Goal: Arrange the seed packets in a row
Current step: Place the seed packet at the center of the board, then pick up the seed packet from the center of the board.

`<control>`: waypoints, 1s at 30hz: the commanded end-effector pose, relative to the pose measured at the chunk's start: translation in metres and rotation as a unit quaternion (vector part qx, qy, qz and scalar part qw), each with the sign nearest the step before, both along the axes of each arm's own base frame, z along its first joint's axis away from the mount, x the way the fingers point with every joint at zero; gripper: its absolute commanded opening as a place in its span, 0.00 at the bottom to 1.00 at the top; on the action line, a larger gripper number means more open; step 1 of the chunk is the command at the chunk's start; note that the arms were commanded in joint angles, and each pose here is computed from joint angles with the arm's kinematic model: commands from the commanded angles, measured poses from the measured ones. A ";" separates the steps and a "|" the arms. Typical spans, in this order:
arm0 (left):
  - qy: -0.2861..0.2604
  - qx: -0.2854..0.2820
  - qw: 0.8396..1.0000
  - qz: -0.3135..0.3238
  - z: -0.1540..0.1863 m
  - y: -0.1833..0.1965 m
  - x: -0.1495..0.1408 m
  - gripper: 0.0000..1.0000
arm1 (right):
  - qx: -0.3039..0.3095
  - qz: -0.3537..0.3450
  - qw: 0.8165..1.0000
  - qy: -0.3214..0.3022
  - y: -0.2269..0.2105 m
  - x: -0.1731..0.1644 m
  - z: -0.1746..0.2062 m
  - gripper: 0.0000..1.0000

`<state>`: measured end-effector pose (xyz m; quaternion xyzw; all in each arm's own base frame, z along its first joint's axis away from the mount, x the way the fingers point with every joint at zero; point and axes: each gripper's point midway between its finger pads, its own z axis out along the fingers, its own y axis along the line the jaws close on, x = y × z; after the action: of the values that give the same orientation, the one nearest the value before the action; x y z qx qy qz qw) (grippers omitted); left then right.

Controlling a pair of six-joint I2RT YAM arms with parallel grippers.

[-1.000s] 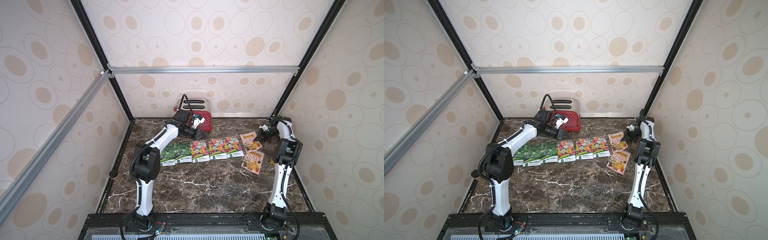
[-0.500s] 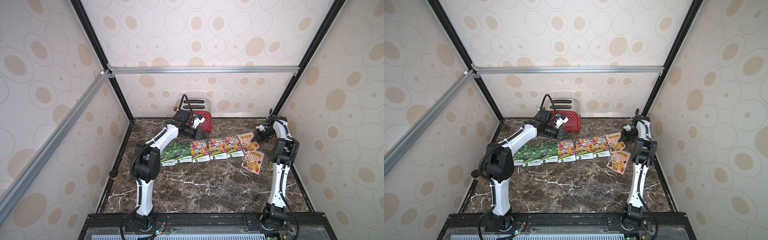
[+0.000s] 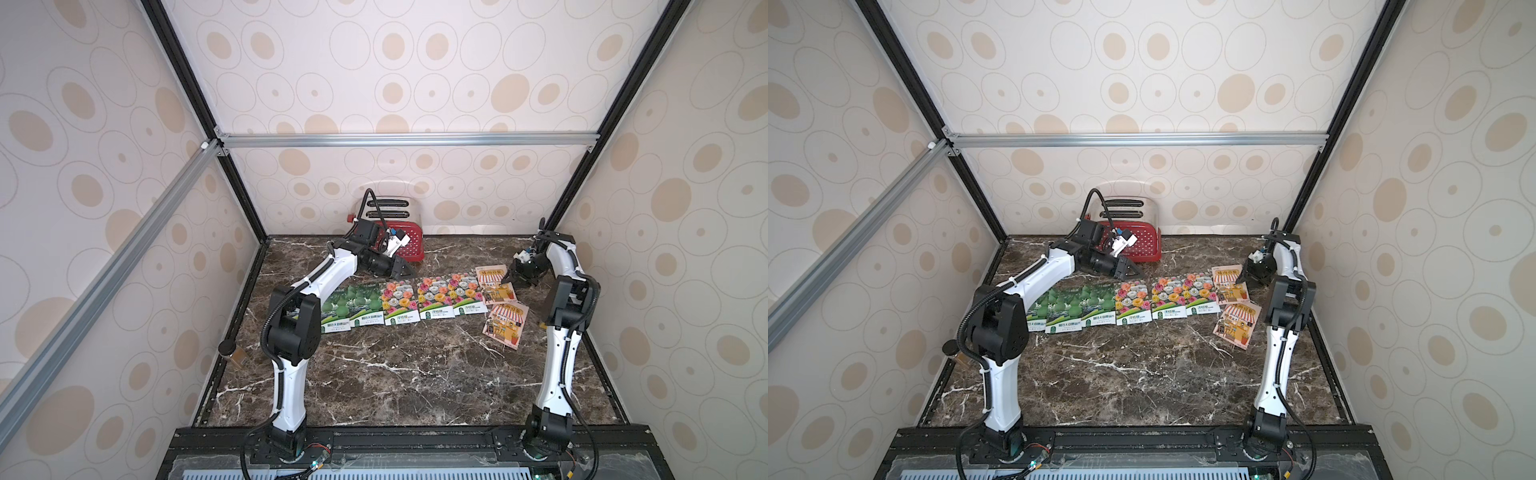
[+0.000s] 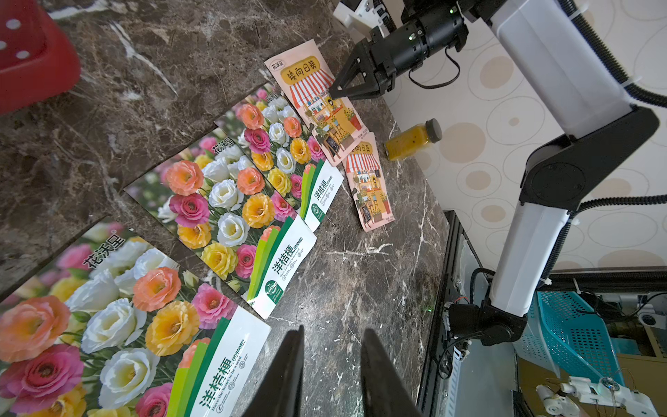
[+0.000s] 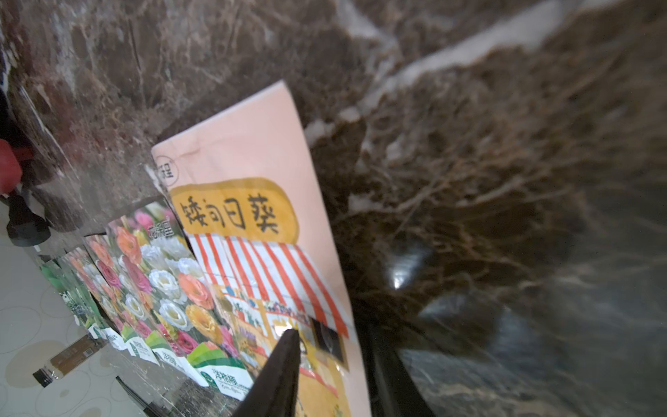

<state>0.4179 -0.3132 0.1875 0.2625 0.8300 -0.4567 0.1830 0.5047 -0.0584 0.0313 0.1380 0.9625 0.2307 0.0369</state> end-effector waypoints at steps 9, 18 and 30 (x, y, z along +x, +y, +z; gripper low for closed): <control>0.003 -0.014 1.000 -0.009 -0.002 -0.004 0.000 0.30 | -0.094 -0.004 0.995 -0.034 -0.028 0.000 0.055 0.37; -0.007 0.036 0.999 -0.022 -0.018 -0.020 -0.012 0.38 | -0.074 -0.020 0.993 -0.087 -0.003 -0.015 0.103 0.41; -0.013 0.077 0.991 -0.109 -0.049 -0.110 -0.065 0.38 | -0.081 -0.063 0.991 -0.082 0.039 -0.131 0.106 0.49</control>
<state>0.3539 -0.4048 0.1327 0.3446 0.8345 -0.4166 0.1064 0.3894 -0.0138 0.1660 0.1368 0.9608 0.1740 0.1671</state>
